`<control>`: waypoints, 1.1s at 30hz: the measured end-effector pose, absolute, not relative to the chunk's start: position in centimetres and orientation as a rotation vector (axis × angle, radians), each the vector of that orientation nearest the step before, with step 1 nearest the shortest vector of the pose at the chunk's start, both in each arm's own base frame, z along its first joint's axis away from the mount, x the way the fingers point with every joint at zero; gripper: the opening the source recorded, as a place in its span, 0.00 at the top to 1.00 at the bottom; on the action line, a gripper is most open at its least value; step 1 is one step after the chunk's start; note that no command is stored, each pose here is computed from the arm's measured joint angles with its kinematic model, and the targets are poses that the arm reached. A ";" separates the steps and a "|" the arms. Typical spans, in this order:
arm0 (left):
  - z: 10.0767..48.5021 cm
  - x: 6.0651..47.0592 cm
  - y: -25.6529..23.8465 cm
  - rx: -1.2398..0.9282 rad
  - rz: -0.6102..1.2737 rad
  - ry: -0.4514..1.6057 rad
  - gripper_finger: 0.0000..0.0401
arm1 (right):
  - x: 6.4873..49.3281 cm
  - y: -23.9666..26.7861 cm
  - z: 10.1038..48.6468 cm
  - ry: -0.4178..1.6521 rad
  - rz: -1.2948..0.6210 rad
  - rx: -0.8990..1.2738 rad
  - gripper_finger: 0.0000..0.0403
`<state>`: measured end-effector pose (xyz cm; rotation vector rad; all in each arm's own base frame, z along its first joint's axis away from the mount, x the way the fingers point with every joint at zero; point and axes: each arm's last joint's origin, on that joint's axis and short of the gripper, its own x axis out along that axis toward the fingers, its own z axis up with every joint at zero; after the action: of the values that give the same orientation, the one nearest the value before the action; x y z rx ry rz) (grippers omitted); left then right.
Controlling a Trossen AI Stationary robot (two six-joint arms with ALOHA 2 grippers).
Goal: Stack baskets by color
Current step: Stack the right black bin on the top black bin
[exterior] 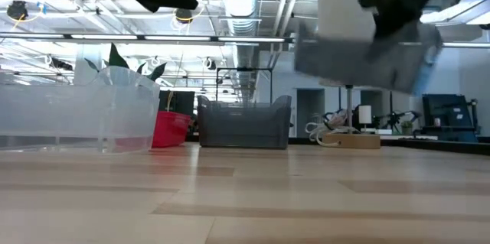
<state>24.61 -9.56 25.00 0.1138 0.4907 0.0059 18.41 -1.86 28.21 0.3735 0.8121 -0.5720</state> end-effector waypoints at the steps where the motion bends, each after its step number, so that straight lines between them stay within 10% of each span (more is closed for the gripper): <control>1: 25.0 24.6 -9.5 0.131 0.024 0.487 0.36 | 18.7 -1.5 29.0 0.778 -0.543 0.325 0.99; 13: 25.4 24.9 -7.4 0.324 0.181 0.488 0.36 | 23.2 -2.5 33.5 0.425 -0.242 -0.243 1.00; 33: 29.7 19.3 -2.6 0.221 0.308 0.350 0.36 | 34.1 -18.7 34.9 0.617 -0.116 -0.201 1.00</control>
<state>19.26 -2.63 29.68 0.2213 0.3498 0.3076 34.06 -18.66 34.93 -0.2010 0.6166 -0.1161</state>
